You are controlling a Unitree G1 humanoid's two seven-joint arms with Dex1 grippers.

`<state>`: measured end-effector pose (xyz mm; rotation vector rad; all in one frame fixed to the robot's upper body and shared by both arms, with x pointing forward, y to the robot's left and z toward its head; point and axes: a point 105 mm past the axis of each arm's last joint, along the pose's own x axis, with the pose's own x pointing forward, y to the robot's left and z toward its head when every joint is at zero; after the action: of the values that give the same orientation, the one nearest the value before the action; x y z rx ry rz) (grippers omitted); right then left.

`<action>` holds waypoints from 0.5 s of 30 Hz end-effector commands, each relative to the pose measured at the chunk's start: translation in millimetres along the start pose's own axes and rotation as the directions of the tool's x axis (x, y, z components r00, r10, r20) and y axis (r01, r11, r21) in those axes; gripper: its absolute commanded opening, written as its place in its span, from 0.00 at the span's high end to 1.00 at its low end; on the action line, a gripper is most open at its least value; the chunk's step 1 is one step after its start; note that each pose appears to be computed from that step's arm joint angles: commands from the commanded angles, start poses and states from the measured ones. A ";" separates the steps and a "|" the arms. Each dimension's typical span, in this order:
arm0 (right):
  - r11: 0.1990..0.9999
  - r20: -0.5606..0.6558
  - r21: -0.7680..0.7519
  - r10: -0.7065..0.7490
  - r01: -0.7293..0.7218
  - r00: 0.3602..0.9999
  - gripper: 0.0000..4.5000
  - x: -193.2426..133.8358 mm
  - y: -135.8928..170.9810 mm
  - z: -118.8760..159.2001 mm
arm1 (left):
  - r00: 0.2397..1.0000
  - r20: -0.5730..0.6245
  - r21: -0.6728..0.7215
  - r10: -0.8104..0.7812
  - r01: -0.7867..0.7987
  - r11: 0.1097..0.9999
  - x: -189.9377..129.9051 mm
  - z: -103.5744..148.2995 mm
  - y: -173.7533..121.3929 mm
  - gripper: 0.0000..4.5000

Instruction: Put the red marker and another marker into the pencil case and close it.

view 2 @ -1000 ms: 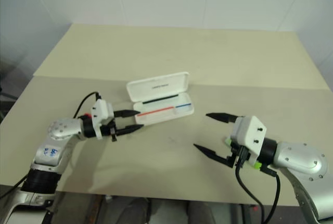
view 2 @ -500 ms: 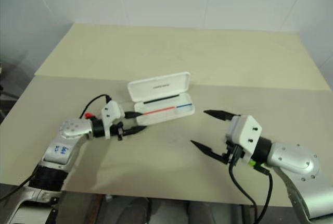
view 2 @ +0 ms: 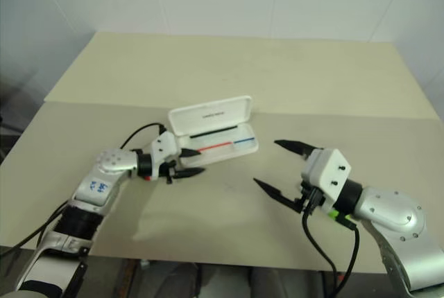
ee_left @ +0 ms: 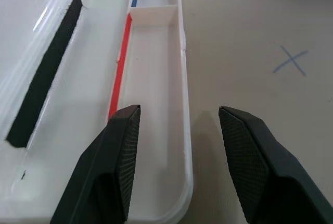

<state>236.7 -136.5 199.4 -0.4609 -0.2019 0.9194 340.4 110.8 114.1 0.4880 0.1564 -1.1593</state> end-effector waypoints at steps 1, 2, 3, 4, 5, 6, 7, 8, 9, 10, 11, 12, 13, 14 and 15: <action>1.000 0.038 -0.023 -0.006 0.007 0.999 0.00 2.6 2.0 10.3 | 0.999 -0.038 -0.004 0.007 -0.007 1.000 -1.3 -3.2 4.2 0.56; 1.000 0.038 -0.023 -0.007 0.008 0.999 0.00 2.9 2.0 10.4 | 0.999 -0.041 -0.007 0.009 -0.010 1.000 -1.4 -3.3 4.9 0.64; 1.000 0.041 -0.021 -0.010 0.010 0.999 0.00 3.3 2.0 10.7 | 0.998 -0.055 -0.008 0.006 -0.006 1.000 -1.2 -4.4 4.9 0.70; 1.000 0.042 -0.020 -0.012 0.012 0.999 0.00 3.5 2.0 10.9 | 0.998 -0.061 -0.009 0.000 0.000 1.000 -0.8 -4.4 4.3 0.79; 1.000 0.044 -0.019 -0.013 0.013 0.999 0.00 4.0 2.1 11.2 | 0.998 -0.064 -0.008 0.000 0.000 1.000 -0.5 -4.0 4.5 0.86; 1.000 0.045 -0.019 -0.014 0.014 0.999 0.00 4.3 2.1 11.3 | 0.997 -0.073 -0.008 0.002 -0.002 1.000 -0.5 -4.4 4.9 0.93; 1.000 0.045 -0.019 -0.014 0.015 0.999 0.00 4.4 2.1 11.4 | 0.997 -0.076 -0.009 -0.002 0.001 1.000 -0.4 -4.2 4.5 1.00; 1.000 0.045 -0.019 -0.014 0.015 0.999 0.00 4.3 2.0 11.5 | 0.997 -0.078 -0.009 -0.006 0.005 1.000 -0.2 -3.6 4.1 1.00; 1.000 0.045 -0.019 -0.015 0.016 0.999 0.00 4.4 1.7 11.6 | 0.996 -0.085 -0.005 -0.016 0.016 1.000 -0.2 -3.1 3.2 1.00; 1.000 0.045 -0.020 -0.015 0.016 0.999 0.00 4.4 1.2 11.5 | 0.996 -0.086 0.006 -0.033 0.034 0.999 0.0 -1.2 1.3 1.00; 1.000 0.045 -0.020 -0.015 0.016 0.999 0.00 4.4 0.7 11.5 | 0.995 -0.084 0.018 -0.055 0.057 0.998 0.2 1.1 -1.4 1.00; 1.000 0.045 -0.021 -0.015 0.016 0.999 0.00 4.5 0.1 11.5 | 0.994 -0.085 0.027 -0.071 0.073 0.997 0.0 2.9 -3.1 1.00; 1.000 0.044 -0.022 -0.014 0.015 0.999 0.00 4.6 -0.4 11.4 | 0.993 -0.082 0.034 -0.081 0.084 0.996 -0.1 5.3 -4.0 1.00; 1.000 0.043 -0.022 -0.013 0.014 0.999 0.00 4.7 -0.8 11.3 | 0.993 -0.073 0.044 -0.098 0.101 0.994 -0.4 9.0 -5.6 1.00; 1.000 0.042 -0.023 -0.012 0.013 0.999 0.00 4.6 -1.3 11.2 | 0.990 -0.072 0.065 -0.122 0.126 0.990 -1.8 12.8 -7.5 1.00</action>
<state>239.1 -132.4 200.5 -0.4438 -0.2108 0.9151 338.2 111.7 116.5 0.5501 0.2324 -1.2104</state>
